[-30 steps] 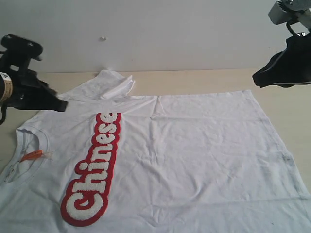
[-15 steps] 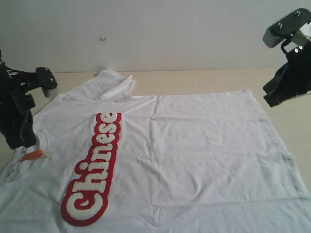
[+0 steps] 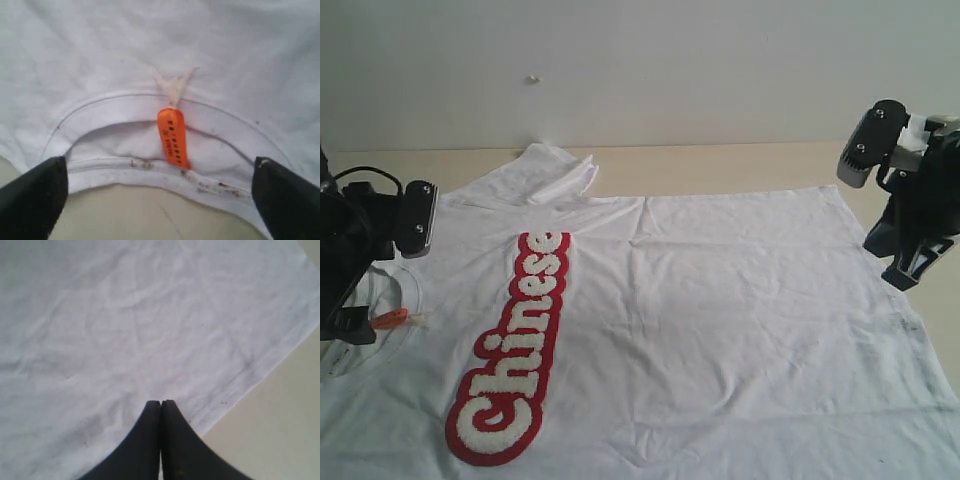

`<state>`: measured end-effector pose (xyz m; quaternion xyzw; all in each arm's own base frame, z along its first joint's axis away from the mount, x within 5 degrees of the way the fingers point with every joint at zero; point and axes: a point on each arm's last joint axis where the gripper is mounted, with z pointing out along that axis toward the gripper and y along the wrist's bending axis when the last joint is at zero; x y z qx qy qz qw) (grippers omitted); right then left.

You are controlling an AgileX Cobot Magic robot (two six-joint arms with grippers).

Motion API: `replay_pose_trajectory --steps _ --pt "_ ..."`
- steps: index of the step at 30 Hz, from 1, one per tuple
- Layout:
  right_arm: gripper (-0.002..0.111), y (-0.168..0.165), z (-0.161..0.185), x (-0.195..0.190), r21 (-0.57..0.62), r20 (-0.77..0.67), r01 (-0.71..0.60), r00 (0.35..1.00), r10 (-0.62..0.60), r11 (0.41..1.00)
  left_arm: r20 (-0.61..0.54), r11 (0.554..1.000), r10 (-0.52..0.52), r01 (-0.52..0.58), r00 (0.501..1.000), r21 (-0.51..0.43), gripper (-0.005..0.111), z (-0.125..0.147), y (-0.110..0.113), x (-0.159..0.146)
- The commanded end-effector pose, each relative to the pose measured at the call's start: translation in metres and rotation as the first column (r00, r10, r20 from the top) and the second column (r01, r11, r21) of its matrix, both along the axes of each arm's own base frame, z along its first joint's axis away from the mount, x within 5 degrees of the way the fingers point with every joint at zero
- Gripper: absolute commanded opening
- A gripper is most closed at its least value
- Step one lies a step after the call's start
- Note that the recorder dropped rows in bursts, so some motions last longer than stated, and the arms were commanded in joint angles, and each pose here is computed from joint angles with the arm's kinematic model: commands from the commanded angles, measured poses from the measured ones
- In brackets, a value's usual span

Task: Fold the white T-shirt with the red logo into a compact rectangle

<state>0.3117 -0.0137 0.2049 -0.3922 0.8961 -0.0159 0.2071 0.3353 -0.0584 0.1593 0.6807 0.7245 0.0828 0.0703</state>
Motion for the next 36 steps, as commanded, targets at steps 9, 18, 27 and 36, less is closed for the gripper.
replay_pose_trajectory --steps 9,18,27,36 --pt "0.0 -0.001 0.001 0.004 -0.018 0.03 -0.006 1.0 0.007 1.0 0.112 0.978 -0.088 0.064 0.99 0.197 0.105 0.001 0.03 0.013" --pt "0.0 -0.001 0.002 0.006 -0.008 0.046 0.006 0.999 -0.006 1.0 -0.004 0.979 -0.199 0.199 0.98 -0.032 0.105 -0.001 0.018 0.0" --pt "0.0 0.0 0.001 0.005 -0.006 0.038 -0.005 0.999 0.006 1.0 -0.156 0.987 -0.152 0.141 0.976 -0.081 0.105 -0.017 0.049 -0.006" --pt "0.0 0.0 -0.02 0.004 -0.062 -0.057 -0.227 0.973 0.224 0.972 -0.157 0.985 -0.149 0.134 0.976 -0.105 0.105 -0.035 0.047 -0.001"
